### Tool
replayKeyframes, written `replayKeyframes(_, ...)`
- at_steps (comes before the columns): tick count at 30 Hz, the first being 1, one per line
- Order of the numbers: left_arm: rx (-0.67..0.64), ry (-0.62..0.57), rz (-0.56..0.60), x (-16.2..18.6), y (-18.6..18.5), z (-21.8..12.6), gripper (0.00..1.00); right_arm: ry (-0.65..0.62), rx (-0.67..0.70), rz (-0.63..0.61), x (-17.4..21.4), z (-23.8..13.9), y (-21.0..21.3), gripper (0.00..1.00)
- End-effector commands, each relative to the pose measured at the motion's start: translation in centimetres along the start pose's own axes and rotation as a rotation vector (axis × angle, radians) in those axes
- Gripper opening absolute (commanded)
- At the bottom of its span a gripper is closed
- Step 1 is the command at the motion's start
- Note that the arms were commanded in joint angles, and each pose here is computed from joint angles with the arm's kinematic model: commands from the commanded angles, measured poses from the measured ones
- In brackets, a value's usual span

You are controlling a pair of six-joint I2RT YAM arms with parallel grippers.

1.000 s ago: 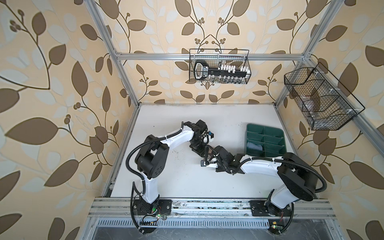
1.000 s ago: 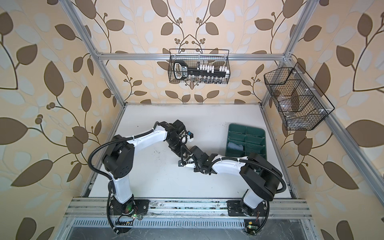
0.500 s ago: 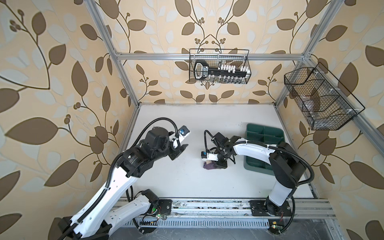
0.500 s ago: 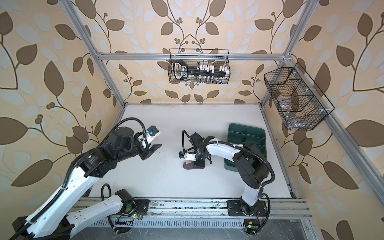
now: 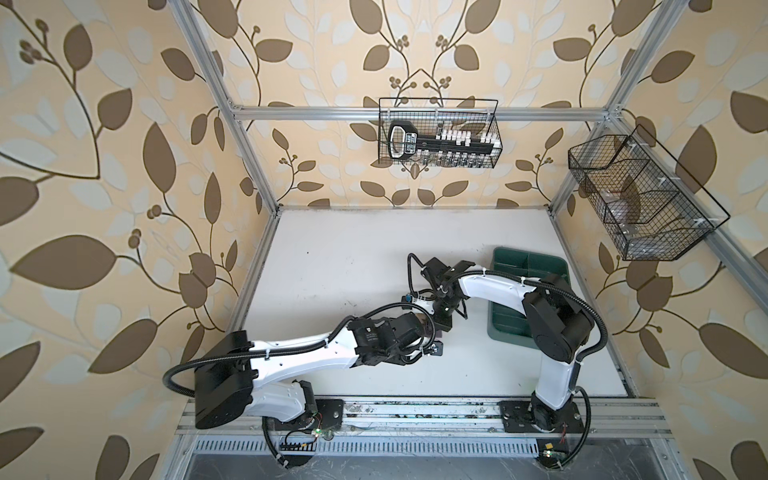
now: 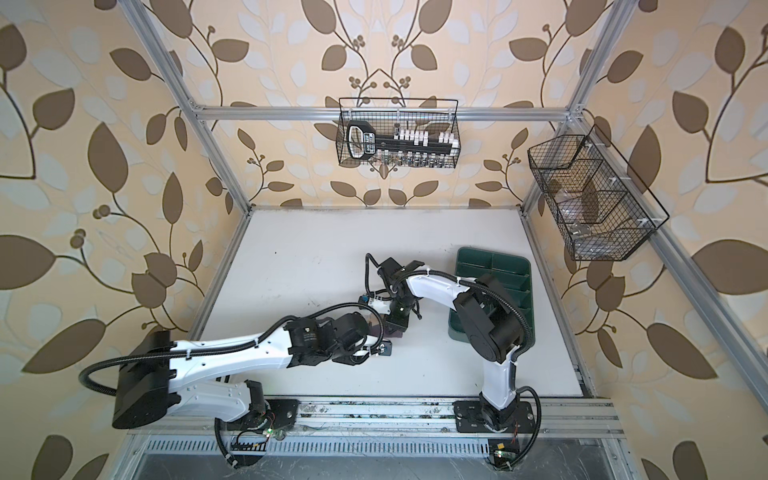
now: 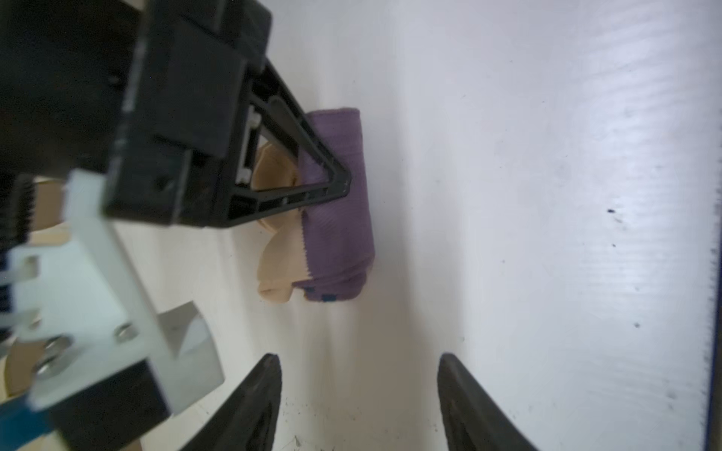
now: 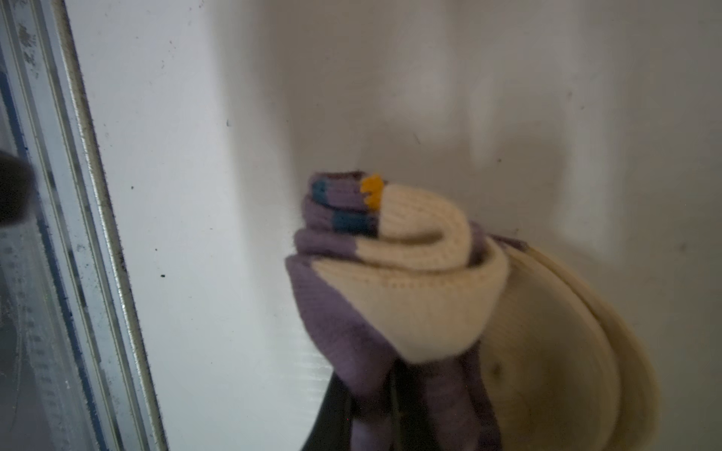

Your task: Roll the socks

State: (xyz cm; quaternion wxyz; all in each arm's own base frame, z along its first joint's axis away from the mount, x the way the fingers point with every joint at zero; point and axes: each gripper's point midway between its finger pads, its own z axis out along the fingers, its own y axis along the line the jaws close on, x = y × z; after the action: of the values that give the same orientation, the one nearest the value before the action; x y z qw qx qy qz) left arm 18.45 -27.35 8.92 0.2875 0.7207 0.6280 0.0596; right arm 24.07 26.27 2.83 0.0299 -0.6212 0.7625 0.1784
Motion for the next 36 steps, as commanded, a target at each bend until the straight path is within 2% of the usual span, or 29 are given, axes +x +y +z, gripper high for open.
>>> replayKeyframes(1,-0.137,-0.099,-0.025,-3.5,3.3,0.7,0.64,0.168,0.099,0.019,4.7,3.3,-3.3,0.1)
replayKeyframes(7,-0.112,-0.023,0.001,-2.4,2.0,4.9,0.61,0.154,0.076,0.01,4.8,3.6,-2.9,0.13)
replayKeyframes(11,-0.086,0.032,-0.045,-0.9,1.8,6.8,0.52,0.128,0.064,0.011,4.7,3.4,-2.7,0.14)
replayKeyframes(14,-0.055,0.058,-0.088,-0.1,1.8,7.6,0.39,0.115,0.06,0.009,4.8,3.3,-2.6,0.15)
replayKeyframes(19,0.046,0.095,-0.133,0.1,0.6,7.7,0.04,0.032,0.085,0.033,3.7,2.1,-3.0,0.17)
replayKeyframes(21,0.114,0.13,-0.157,0.3,-0.3,7.3,0.0,-0.035,0.121,0.057,3.0,0.9,-3.7,0.22)
replayKeyframes(25,0.338,0.2,-0.295,0.7,-2.7,5.6,0.0,-0.237,0.243,0.111,1.4,-4.0,-5.2,0.38)
replayKeyframes(27,0.411,0.217,-0.364,0.6,-3.4,4.7,0.01,-0.349,0.341,0.149,0.8,-7.1,-6.3,0.48)
replayKeyframes(28,0.456,0.227,-0.388,0.7,-3.7,4.2,0.01,-0.406,0.407,0.172,0.7,-8.9,-7.0,0.5)
replayKeyframes(34,0.588,0.27,-0.555,0.9,-3.0,2.8,0.03,-0.645,0.831,0.452,4.0,-20.3,-10.6,0.52)
replayKeyframes(36,0.646,0.236,-0.633,0.4,-2.2,2.6,0.04,-0.7,0.923,0.447,4.7,-23.2,-9.6,0.51)
